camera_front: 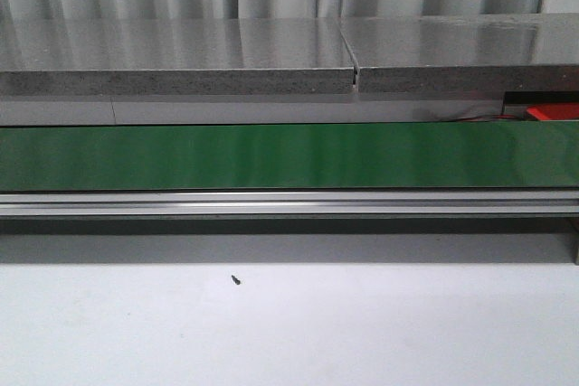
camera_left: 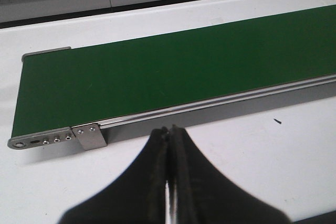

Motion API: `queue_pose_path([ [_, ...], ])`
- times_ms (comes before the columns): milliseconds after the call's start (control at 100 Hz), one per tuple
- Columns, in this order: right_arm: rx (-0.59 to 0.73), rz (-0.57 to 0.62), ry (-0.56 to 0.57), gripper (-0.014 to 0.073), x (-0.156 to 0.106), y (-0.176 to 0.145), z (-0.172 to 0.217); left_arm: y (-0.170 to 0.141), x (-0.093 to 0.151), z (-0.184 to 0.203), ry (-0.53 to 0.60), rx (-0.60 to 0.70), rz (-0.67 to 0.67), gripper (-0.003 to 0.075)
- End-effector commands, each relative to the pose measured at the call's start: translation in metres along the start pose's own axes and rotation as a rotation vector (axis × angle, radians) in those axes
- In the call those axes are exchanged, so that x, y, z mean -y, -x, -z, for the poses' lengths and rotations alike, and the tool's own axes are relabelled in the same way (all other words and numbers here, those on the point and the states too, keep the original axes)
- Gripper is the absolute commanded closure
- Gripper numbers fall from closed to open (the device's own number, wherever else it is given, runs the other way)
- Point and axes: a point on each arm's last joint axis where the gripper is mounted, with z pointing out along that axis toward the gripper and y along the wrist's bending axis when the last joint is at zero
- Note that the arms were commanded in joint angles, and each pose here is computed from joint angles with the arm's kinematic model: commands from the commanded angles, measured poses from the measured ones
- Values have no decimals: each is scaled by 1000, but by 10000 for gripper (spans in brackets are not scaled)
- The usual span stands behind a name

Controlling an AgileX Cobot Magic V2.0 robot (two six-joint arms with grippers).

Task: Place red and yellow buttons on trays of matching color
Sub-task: 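Carry the yellow button into the yellow tray and open the right gripper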

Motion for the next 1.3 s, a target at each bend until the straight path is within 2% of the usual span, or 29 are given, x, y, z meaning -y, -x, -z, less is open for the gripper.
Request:
queue_pose_path([
  [0, 115, -28, -20, 466, 3, 8, 10, 14, 1, 5, -6, 99, 14, 739],
  [270, 175, -90, -73, 466, 15, -5, -15, 14, 1, 5, -6, 99, 14, 739],
  [520, 128, -160, -66, 466, 20, -6, -38, 14, 1, 5, -6, 99, 14, 739],
  [760, 106, -172, -77, 459, 24, -6, -50, 14, 1, 5, -6, 99, 14, 739],
  [830, 108, -172, -78, 418, 24, -5, -50, 14, 1, 5, -6, 99, 14, 739],
  [1000, 110, -179, -75, 167, 24, -5, -50, 14, 1, 5, -6, 99, 14, 739],
  [1090, 110, -183, -73, 82, 24, -5, -50, 14, 1, 5, -6, 99, 14, 739],
  [1290, 134, -177, -69, 76, 22, -3, -43, 14, 1, 5, -6, 99, 14, 739],
])
